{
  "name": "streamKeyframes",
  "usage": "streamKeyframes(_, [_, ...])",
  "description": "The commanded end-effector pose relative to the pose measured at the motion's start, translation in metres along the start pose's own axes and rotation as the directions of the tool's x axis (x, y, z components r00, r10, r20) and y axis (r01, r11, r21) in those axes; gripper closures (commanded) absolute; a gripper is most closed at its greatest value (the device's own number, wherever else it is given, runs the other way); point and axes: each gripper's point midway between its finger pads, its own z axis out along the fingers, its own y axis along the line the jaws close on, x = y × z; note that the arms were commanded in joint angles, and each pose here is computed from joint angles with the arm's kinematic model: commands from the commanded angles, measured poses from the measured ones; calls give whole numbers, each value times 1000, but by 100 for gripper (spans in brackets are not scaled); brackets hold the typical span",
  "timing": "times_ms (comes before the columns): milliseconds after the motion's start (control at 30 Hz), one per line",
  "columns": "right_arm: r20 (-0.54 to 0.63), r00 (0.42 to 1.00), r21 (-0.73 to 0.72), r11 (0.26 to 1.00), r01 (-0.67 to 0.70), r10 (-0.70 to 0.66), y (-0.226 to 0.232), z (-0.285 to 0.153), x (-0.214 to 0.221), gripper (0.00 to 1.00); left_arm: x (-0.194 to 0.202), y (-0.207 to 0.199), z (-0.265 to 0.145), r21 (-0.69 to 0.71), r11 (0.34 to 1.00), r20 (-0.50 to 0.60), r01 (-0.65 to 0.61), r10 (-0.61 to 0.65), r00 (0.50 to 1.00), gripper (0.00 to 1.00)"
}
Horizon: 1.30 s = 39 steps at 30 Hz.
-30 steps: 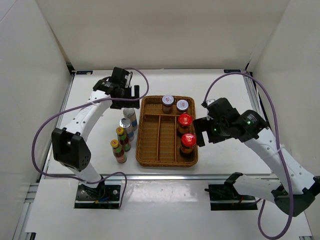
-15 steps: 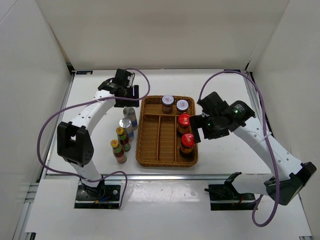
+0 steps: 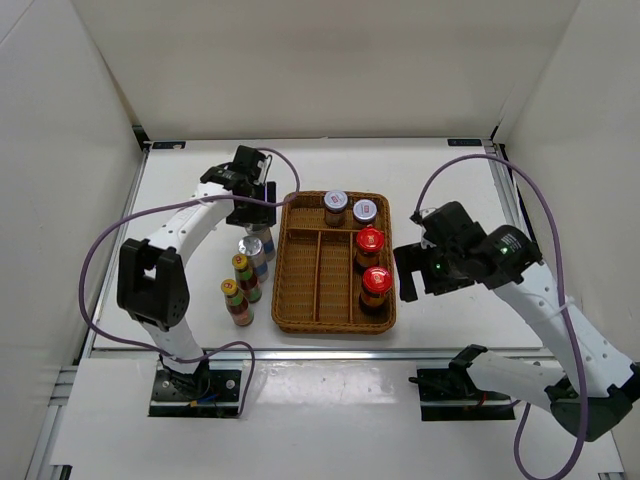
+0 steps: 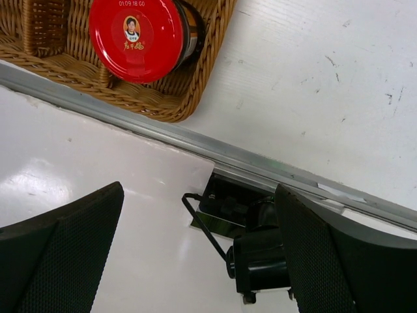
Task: Organize the condiment bottles
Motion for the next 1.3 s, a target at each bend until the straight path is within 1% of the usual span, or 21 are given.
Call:
streamKeyframes(0, [5,1000,-10,1000,11,-11,1,8,1,0,-6,4,-14,-14,1000,33,-23,23,999,23])
streamKeyframes(33, [3,1000,-10,1000,11,-11,0,8,3,0,-6,4,-14,-14,1000,33,-23,23,999,28])
streamKeyframes(67, [-3,1000,-8,1000,21,-21,0,12,2,0,-11,3,-17,-10,999,48,-30,30,998,39])
streamKeyframes(100, [-13,1000,-5,1000,22,-22,-1,15,5,0,-12,4,-17,-19,999,50,-30,31,998,44])
streamKeyframes(167, [-14,1000,-4,1000,22,-22,0,17,3,0,-36,5,-31,-32,999,122,-17,21,992,56])
streamKeyframes(200, [-16,1000,-4,1000,22,-22,0,17,0,0,-43,7,-40,-46,999,135,-5,11,991,58])
streamKeyframes(233, [-19,1000,-14,1000,22,-22,2,17,1,0,-69,4,-61,-52,999,214,6,5,977,58])
streamKeyframes(300, [-11,999,-29,999,31,-31,5,17,-1,0,-93,4,-88,-53,998,290,47,-29,956,64])
streamKeyframes(333, [-21,999,-36,999,30,-31,6,21,1,0,-112,-2,-111,-37,998,344,49,-33,938,67])
streamKeyframes(400, [-41,999,-30,999,30,-31,4,25,7,0,-132,-18,-143,12,999,417,45,-46,908,74])
streamKeyframes(433, [-41,999,-30,999,30,-31,4,25,7,0,-131,-25,-144,20,999,417,32,-37,908,75])
streamKeyframes(467, [-60,998,-24,999,30,-31,3,29,9,0,-135,-40,-161,50,999,447,7,-29,894,76])
streamKeyframes(567, [-60,998,-24,999,30,-31,3,29,9,0,-128,-70,-174,104,994,455,-23,-27,890,84])
streamKeyframes(667, [-72,997,-30,999,29,-31,4,31,12,0,-117,-97,-178,168,985,439,-48,-31,898,87])
streamKeyframes(733, [-82,996,-27,999,29,-31,3,33,15,0,-101,-121,-177,200,977,415,-77,-13,910,88])
streamKeyframes(800, [-82,996,-27,999,29,-31,3,33,15,0,-84,-146,-169,218,969,385,-117,25,922,88])
streamKeyframes(833, [-73,997,-29,999,29,-31,3,31,15,0,-80,-154,-171,231,965,383,-124,27,923,89])
streamKeyframes(933, [-73,997,-29,999,29,-31,2,29,17,0,-62,-180,-158,235,957,355,-168,76,932,89])
streamKeyframes(1033, [-61,998,-23,1000,21,-22,1,28,16,0,-51,-199,-148,249,949,342,-192,99,934,89])
streamKeyframes(1200, [-46,999,-7,1000,12,-13,-2,26,15,0,-38,-207,-110,226,955,282,-195,128,951,89])
streamKeyframes(1267, [-51,999,6,1000,13,-13,-4,26,17,0,-33,-207,-101,215,956,264,-198,139,954,88])
